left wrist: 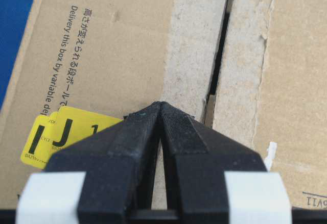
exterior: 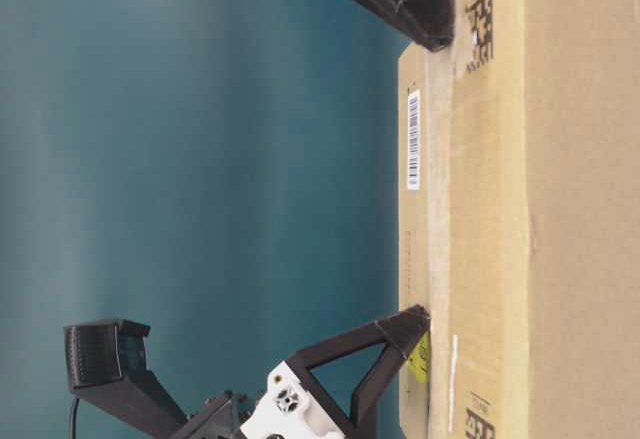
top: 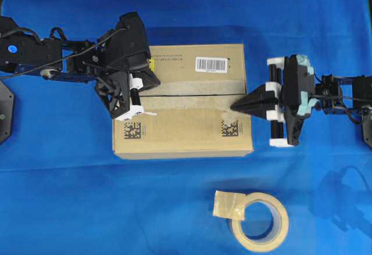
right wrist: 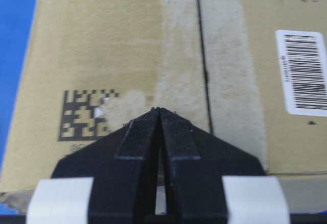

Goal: Close the cardboard box.
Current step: 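Press the back flap down with the left gripper onto the front flap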

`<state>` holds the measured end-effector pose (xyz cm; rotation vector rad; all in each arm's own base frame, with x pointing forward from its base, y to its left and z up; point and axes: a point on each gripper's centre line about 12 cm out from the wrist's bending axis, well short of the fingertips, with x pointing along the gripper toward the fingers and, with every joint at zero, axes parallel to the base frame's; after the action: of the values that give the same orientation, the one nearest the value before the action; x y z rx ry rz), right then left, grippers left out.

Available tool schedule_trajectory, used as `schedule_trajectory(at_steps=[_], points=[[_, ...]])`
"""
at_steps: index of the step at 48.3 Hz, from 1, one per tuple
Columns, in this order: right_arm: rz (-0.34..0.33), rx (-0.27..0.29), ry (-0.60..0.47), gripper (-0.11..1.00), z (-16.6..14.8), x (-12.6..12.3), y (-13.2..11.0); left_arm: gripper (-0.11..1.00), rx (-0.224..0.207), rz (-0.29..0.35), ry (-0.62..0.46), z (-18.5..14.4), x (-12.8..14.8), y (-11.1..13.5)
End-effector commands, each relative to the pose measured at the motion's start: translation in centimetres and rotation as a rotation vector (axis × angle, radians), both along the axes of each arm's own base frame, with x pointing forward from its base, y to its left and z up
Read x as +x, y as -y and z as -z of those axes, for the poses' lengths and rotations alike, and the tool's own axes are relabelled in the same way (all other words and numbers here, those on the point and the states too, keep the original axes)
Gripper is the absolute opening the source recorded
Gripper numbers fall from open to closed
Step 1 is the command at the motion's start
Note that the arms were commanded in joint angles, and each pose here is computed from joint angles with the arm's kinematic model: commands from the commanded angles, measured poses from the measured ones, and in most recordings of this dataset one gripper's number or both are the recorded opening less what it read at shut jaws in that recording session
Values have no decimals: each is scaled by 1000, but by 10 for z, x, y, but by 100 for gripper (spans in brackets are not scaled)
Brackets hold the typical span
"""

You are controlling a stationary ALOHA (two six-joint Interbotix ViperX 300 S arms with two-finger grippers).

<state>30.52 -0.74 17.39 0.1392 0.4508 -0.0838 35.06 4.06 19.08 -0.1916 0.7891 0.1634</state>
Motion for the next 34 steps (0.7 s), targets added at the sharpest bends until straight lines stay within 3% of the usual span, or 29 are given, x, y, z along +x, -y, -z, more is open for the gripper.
schedule_trajectory(at_steps=[1,34], points=[[22,-3,41,0,-10,5,7,0,3,9,24,-7,1,3],[68,-2,-6,0,5,1,21,0,4,9,41,-8,2,4]])
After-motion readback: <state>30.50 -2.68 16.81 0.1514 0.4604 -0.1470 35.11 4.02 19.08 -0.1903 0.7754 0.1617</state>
